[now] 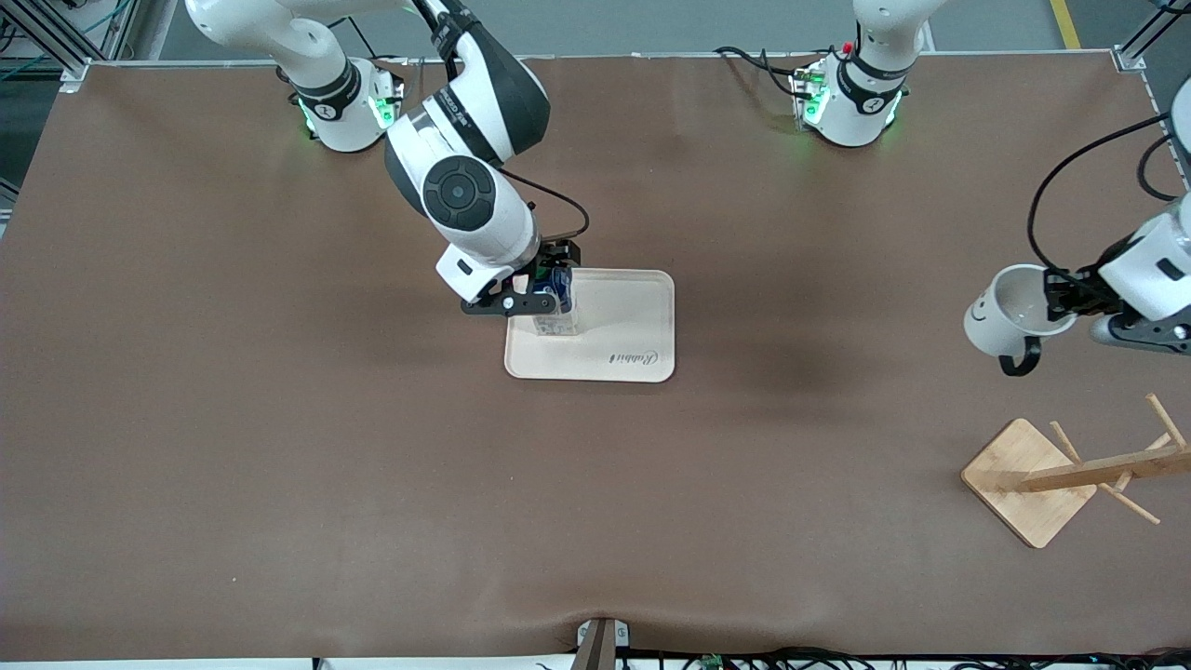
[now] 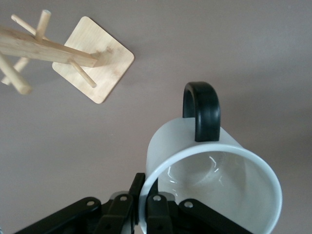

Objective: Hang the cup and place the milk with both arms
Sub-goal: 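Carry the mug toward the wooden stand while the right gripper reaches the carton, then grasp the milk carton with the right gripper while the left gripper nears the stand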

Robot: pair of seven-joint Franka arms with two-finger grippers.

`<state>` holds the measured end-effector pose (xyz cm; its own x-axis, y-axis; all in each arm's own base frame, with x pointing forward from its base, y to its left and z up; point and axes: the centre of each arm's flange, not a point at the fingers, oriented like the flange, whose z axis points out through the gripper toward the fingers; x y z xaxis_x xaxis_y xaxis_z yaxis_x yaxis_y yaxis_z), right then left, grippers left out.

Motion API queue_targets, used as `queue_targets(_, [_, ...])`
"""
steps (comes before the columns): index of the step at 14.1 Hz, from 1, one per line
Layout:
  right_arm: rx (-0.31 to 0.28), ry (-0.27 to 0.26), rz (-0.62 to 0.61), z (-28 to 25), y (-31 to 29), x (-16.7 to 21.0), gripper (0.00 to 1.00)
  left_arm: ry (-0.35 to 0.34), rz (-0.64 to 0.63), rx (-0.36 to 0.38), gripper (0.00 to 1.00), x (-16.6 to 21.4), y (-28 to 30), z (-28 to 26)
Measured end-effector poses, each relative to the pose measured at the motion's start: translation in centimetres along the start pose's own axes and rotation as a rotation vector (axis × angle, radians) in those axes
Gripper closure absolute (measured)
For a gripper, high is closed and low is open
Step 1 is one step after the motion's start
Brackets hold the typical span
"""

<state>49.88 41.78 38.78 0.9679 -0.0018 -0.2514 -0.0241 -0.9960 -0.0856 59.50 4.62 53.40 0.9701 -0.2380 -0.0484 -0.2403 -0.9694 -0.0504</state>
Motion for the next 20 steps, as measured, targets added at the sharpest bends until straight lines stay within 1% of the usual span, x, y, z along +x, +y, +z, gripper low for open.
queue_targets(3, [0.002,0.010,-0.008,0.8,-0.5,-0.2,0.00,0.005,0.076,-0.010,0.94,-0.6,-3.0,0.2])
queue_targets(7, [-0.007,0.019,-0.018,3.1,-1.1,-0.6,0.00,0.010,0.166,-0.034,0.94,-0.4,-5.9,1.2])
queue_targets(11, [-0.026,0.031,-0.035,4.3,-1.6,-1.3,0.00,0.015,0.272,-0.024,0.94,0.6,-8.3,2.0])
queue_targets(13, [-0.026,0.047,-0.044,4.3,-1.9,-1.4,0.00,0.026,0.304,-0.038,0.94,0.9,-10.1,2.6])
queue_targets(14, [-0.037,0.065,-0.057,4.4,-2.1,-1.4,0.00,0.032,0.312,-0.041,0.94,1.0,-11.1,3.0])
queue_targets(15, [-0.055,0.081,-0.073,4.5,-2.3,-1.6,0.07,0.037,0.318,-0.037,0.94,1.2,-11.9,3.3])
queue_targets(17, [-0.075,0.092,-0.073,4.7,-2.6,-1.9,0.29,0.046,0.318,-0.024,0.94,1.5,-12.7,3.5])
queue_targets(18, [-0.077,0.093,-0.069,4.7,-2.6,-1.9,0.41,0.053,0.318,-0.020,0.94,1.7,-13.0,3.4])
queue_targets(19, [-0.078,0.095,-0.067,4.7,-2.6,-1.9,0.47,0.060,0.318,-0.018,0.94,1.8,-13.2,3.4])
queue_targets(20, [-0.078,0.096,-0.064,4.6,-2.5,-1.8,0.47,0.066,0.317,-0.018,0.94,1.9,-13.6,3.4])
